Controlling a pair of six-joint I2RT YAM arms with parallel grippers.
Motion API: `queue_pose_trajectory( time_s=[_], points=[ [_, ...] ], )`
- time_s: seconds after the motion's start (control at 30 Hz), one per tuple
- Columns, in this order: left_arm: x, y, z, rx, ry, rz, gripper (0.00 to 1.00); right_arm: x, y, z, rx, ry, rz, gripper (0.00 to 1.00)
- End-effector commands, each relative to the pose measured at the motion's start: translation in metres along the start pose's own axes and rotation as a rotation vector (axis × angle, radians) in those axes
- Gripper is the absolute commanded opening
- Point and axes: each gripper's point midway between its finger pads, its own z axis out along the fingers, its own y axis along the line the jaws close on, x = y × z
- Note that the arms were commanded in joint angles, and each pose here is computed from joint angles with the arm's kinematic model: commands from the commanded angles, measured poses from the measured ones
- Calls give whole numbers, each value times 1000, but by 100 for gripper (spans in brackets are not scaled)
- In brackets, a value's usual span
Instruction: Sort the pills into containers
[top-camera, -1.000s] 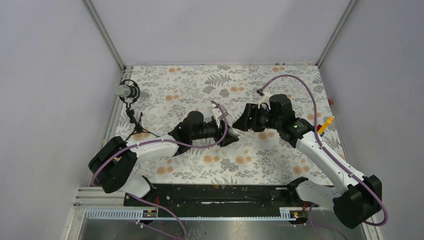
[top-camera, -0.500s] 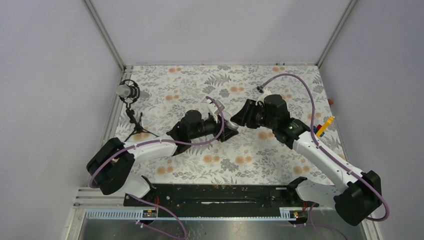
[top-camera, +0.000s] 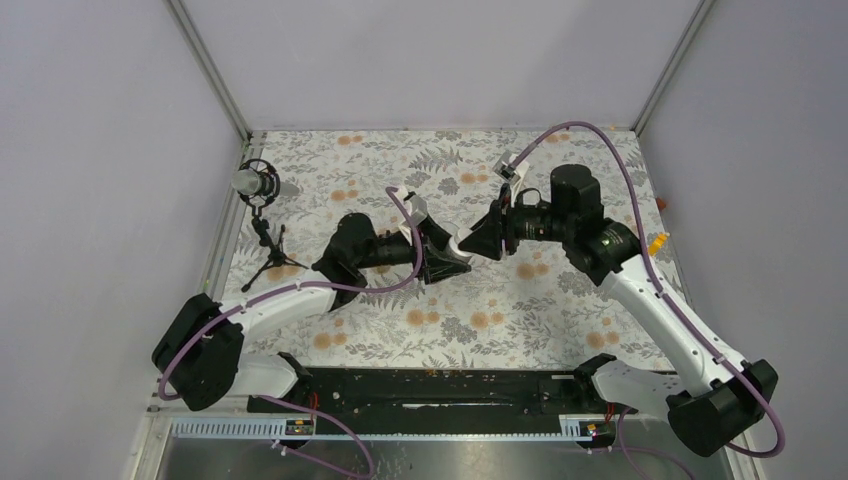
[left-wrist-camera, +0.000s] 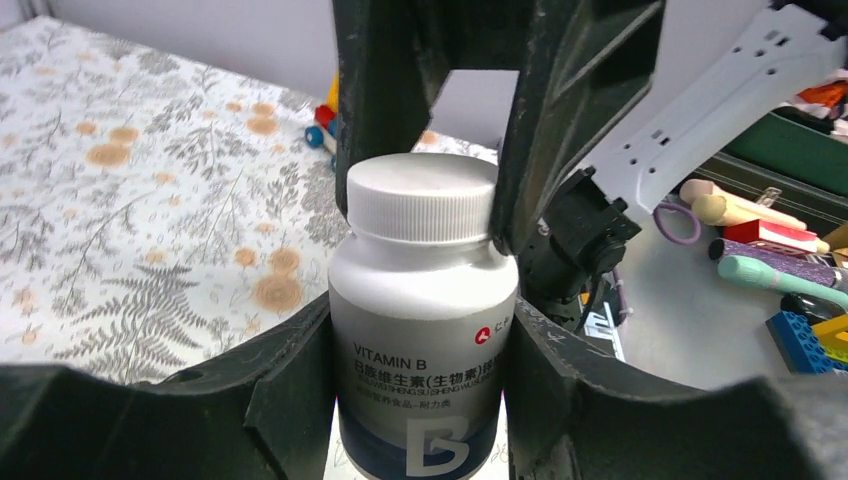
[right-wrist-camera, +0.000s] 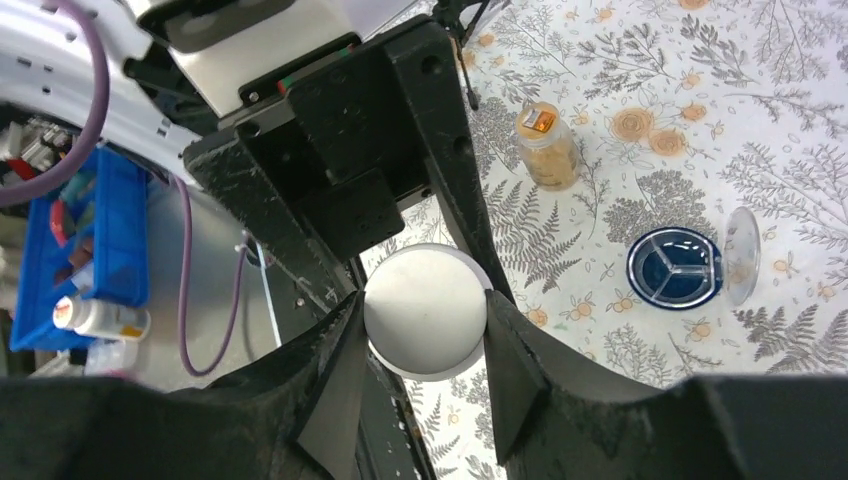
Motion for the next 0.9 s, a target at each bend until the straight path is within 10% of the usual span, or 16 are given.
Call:
queue_pose_trajectory(
  time_s=[0.0,0.1,0.37,0.7,0.87],
  points=[
    [-19,-16,-2,120,-67,75,0,-18,7,-12,30,1,-87,58],
    [-19,-2,1,54,-61,80,0,-36,-16,-9,195,-76,54,86],
    [-28,30,1,-130,-75,86,0,-41,-39,16,475,-180,256,87],
    [-33,32,-4,-125,-77,30,0,-44,-17,27,340,-177,216,14],
    [-30,17,-8,-33,-33,35,0,-25,20,22,56,-40,-8,6]
  ],
)
